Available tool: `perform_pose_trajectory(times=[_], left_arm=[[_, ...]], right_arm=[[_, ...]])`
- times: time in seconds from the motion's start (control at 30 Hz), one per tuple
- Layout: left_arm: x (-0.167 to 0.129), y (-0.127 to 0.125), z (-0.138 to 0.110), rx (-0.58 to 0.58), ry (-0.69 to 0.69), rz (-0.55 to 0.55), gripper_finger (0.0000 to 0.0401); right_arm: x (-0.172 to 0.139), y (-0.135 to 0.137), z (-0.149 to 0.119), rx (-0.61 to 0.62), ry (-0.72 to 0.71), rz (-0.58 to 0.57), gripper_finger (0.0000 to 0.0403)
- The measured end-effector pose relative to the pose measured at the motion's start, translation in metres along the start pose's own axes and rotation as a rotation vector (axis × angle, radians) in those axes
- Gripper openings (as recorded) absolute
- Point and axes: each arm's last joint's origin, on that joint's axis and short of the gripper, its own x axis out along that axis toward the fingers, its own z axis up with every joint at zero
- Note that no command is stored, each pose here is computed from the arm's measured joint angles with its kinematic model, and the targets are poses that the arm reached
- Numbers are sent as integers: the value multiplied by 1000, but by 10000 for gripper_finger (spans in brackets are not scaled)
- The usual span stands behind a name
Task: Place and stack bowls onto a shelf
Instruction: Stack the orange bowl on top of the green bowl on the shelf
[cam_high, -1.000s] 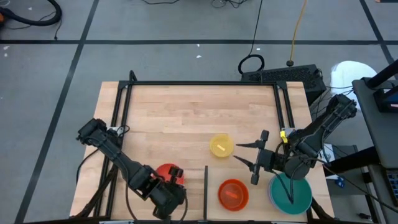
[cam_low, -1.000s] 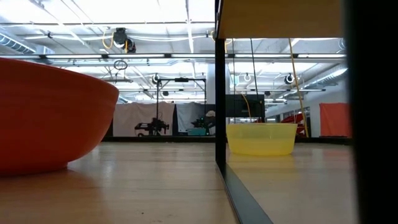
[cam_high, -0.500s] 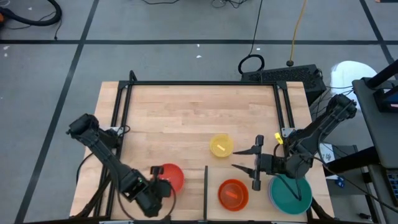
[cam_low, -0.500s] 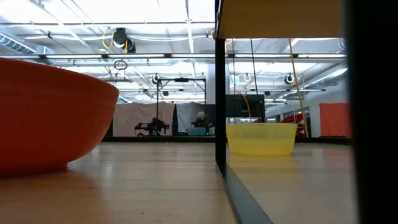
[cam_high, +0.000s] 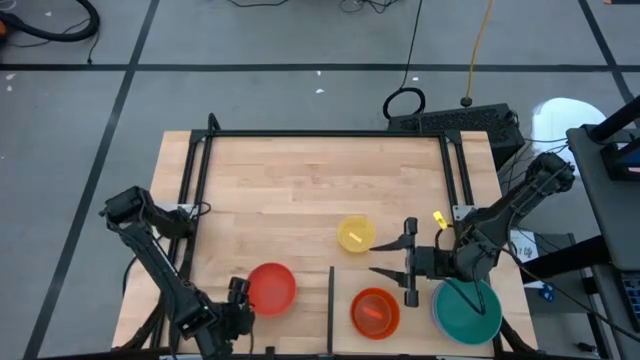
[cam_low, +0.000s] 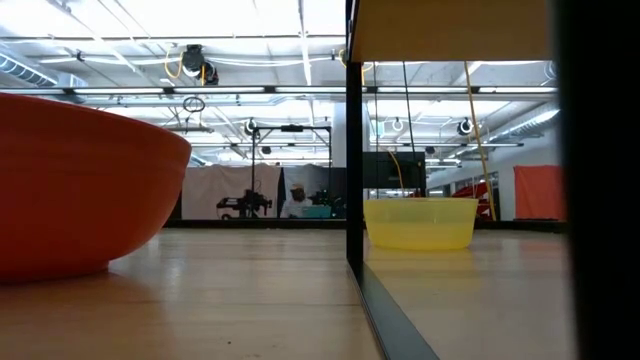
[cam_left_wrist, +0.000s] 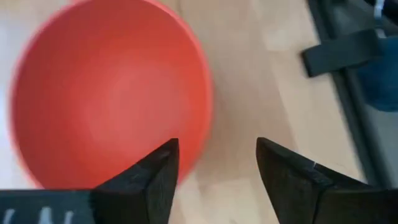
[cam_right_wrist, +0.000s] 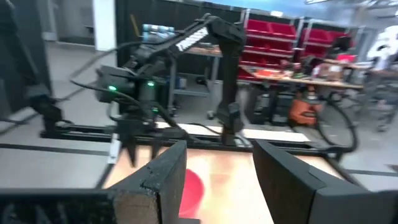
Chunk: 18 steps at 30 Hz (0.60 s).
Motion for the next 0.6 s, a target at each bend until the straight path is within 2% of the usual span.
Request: perform_pose_trajectory(times=[0.13,0.37,0.53,0.6], left_arm=[[10,5,-4,74,-7,27,184],[30,9,-13,168,-29,-11,109],[31,18,-7,241,-53,59,22],[28,26,1,253,-71,70,13]], right_arm=[[4,-3,0,32,0,17,178],[9,-1,-6,49,19,14,178],[16,0,-11,82,37,51,178],[19,-2,-11,109,43,73,178]])
